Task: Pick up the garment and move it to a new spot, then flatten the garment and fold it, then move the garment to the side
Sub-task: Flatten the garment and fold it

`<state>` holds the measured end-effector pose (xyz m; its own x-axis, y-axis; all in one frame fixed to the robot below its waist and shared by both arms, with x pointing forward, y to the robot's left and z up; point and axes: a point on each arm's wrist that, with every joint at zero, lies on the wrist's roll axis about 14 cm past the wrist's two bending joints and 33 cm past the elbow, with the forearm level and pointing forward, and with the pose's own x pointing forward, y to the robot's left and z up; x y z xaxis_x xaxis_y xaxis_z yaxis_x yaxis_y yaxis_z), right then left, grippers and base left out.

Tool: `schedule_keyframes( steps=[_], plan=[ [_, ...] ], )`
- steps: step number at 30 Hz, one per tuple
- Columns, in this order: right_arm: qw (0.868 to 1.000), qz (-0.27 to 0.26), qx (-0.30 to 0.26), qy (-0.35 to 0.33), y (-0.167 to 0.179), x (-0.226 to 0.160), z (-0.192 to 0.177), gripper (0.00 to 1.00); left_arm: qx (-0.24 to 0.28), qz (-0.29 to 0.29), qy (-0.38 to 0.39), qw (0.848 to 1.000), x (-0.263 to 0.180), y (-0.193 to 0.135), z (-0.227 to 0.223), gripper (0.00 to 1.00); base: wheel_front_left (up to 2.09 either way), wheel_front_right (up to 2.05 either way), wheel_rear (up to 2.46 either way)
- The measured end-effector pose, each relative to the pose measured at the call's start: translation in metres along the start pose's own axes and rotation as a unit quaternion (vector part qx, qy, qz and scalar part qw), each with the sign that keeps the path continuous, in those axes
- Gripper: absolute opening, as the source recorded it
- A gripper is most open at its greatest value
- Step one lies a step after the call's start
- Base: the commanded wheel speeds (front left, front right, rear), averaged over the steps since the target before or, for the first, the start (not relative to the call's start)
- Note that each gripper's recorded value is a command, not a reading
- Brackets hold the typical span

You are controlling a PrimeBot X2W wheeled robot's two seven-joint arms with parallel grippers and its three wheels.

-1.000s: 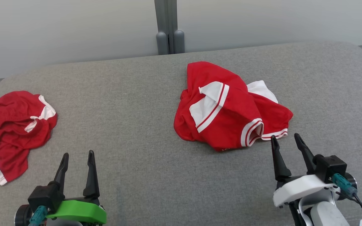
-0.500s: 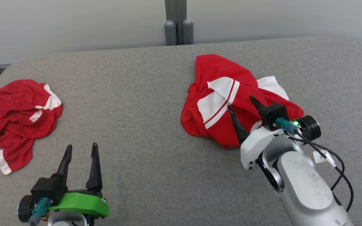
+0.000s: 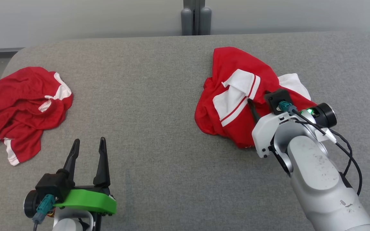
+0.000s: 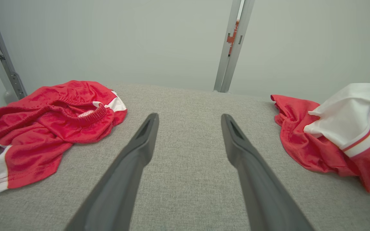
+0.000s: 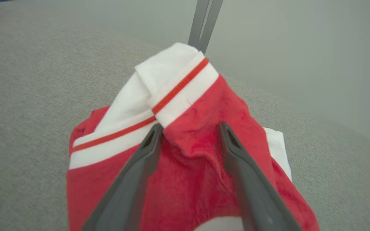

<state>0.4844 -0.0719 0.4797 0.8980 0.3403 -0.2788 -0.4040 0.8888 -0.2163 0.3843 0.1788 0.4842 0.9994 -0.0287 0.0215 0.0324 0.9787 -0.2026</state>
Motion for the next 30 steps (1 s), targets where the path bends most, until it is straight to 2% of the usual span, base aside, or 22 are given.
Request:
schedule_keyframes(
  steps=[6, 10, 13, 20, 22, 26, 28, 30],
  plan=[
    [1.000, -0.020, 0.003, -0.022, -0.014, 0.000, 0.008, 0.00, -0.002, 0.001, -0.001, 1.000, -0.001, 0.000, 0.001, 1.00, 0.00, 0.00, 0.00],
    [0.997, -0.022, -0.020, -0.078, -0.017, 0.001, 0.039, 0.00, -0.002, 0.000, -0.005, 1.000, -0.002, -0.001, 0.003, 1.00, 0.00, 0.00, 0.00],
    [0.989, -0.017, -0.051, -0.138, -0.016, 0.005, 0.076, 0.00, -0.002, 0.000, -0.005, 1.000, -0.003, -0.001, 0.004, 1.00, 0.00, 0.00, 0.00],
    [0.953, -0.005, -0.130, -0.272, -0.009, 0.006, 0.171, 0.00, 0.000, 0.001, -0.006, 1.000, -0.004, 0.000, 0.005, 1.00, 0.00, 0.00, 0.00],
    [0.940, -0.003, -0.154, -0.306, -0.005, 0.002, 0.197, 0.00, 0.000, 0.002, -0.007, 1.000, -0.004, 0.000, 0.005, 1.00, 0.00, 0.00, 0.00],
    [0.903, 0.015, -0.177, -0.391, 0.013, -0.022, 0.246, 0.00, 0.001, 0.002, -0.008, 1.000, -0.003, 0.001, 0.006, 1.00, 0.00, 0.00, 0.00],
    [0.899, 0.019, -0.179, -0.399, 0.012, -0.028, 0.241, 0.00, 0.001, 0.004, -0.007, 1.000, -0.003, 0.003, 0.006, 1.00, 0.00, 0.00, 0.00],
    [0.911, 0.021, -0.177, -0.372, 0.005, -0.026, 0.210, 0.00, 0.001, 0.004, -0.007, 1.000, -0.002, 0.002, 0.005, 1.00, 0.00, 0.00, 0.00]
  ],
)
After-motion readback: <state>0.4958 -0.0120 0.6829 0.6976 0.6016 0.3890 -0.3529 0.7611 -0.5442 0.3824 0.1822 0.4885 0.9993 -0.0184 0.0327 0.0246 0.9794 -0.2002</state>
